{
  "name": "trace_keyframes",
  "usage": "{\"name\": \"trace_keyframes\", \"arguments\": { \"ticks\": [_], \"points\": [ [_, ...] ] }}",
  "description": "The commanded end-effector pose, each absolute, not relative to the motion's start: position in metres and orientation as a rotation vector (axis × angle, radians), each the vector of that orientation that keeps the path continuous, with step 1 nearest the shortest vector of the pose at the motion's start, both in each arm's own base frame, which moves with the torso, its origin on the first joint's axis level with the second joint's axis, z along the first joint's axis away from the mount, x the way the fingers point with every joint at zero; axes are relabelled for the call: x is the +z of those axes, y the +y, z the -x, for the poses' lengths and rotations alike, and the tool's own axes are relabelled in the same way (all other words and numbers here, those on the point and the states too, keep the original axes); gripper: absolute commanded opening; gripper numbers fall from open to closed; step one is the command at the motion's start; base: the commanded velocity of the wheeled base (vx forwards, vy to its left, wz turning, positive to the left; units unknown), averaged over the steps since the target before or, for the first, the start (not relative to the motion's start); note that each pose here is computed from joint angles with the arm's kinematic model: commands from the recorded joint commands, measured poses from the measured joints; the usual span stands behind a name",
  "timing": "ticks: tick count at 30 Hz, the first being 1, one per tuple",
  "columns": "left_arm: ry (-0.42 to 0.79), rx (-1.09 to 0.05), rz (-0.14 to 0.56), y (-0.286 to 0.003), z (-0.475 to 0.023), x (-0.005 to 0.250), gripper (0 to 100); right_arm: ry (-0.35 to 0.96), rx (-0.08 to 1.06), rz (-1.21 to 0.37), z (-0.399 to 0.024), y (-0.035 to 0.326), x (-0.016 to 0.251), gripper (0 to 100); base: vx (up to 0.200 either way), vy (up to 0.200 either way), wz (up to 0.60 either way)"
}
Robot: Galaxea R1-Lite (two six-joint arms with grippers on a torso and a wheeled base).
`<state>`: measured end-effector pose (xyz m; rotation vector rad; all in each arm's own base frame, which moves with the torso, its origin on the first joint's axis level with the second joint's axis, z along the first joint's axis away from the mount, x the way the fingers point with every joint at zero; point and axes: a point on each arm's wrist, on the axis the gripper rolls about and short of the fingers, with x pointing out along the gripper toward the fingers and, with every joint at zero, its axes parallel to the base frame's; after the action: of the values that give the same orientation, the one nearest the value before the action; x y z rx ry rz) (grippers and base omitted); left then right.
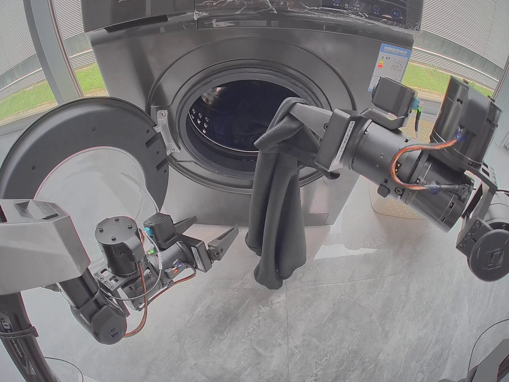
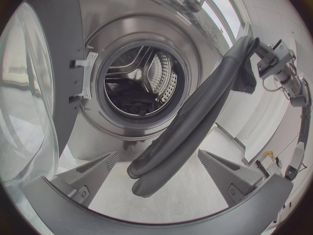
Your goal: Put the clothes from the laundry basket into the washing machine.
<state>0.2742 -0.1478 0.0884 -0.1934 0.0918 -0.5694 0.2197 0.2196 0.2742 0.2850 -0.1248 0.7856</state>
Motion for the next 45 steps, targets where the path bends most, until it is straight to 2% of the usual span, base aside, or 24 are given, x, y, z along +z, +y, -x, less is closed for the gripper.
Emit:
{"name": "trace_keyframes", "arguments": {
  "ticks": [1, 11, 19, 33, 40, 45],
  "points": [
    [0.153, -0.548, 0.18, -0.149, -0.288, 0.064, 100, -0.138, 0.799, -0.292, -0.212, 0.217, 0.279, 0, 0.0, 0.0, 0.0],
    [0.166, -0.504, 0.156, -0.147, -0.316, 0.039, 100, -0.121, 0.822, -0.287, -0.209, 0.22, 0.275, 0, 0.0, 0.0, 0.0],
    [0.112, -0.5, 0.15, -0.156, -0.346, 0.03, 100, -0.11, 0.852, -0.283, -0.207, 0.226, 0.272, 0, 0.0, 0.0, 0.0],
    [0.14, -0.595, 0.143, -0.188, -0.34, 0.013, 100, -0.104, 0.854, -0.281, -0.214, 0.234, 0.269, 0, 0.0, 0.0, 0.0],
    [0.178, -0.633, 0.132, -0.196, -0.323, 0.01, 100, -0.12, 0.831, -0.286, -0.22, 0.229, 0.273, 0, 0.0, 0.0, 0.0],
    [0.165, -0.628, 0.135, -0.198, -0.33, 0.01, 100, -0.118, 0.837, -0.286, -0.22, 0.232, 0.272, 0, 0.0, 0.0, 0.0]
  ]
}}
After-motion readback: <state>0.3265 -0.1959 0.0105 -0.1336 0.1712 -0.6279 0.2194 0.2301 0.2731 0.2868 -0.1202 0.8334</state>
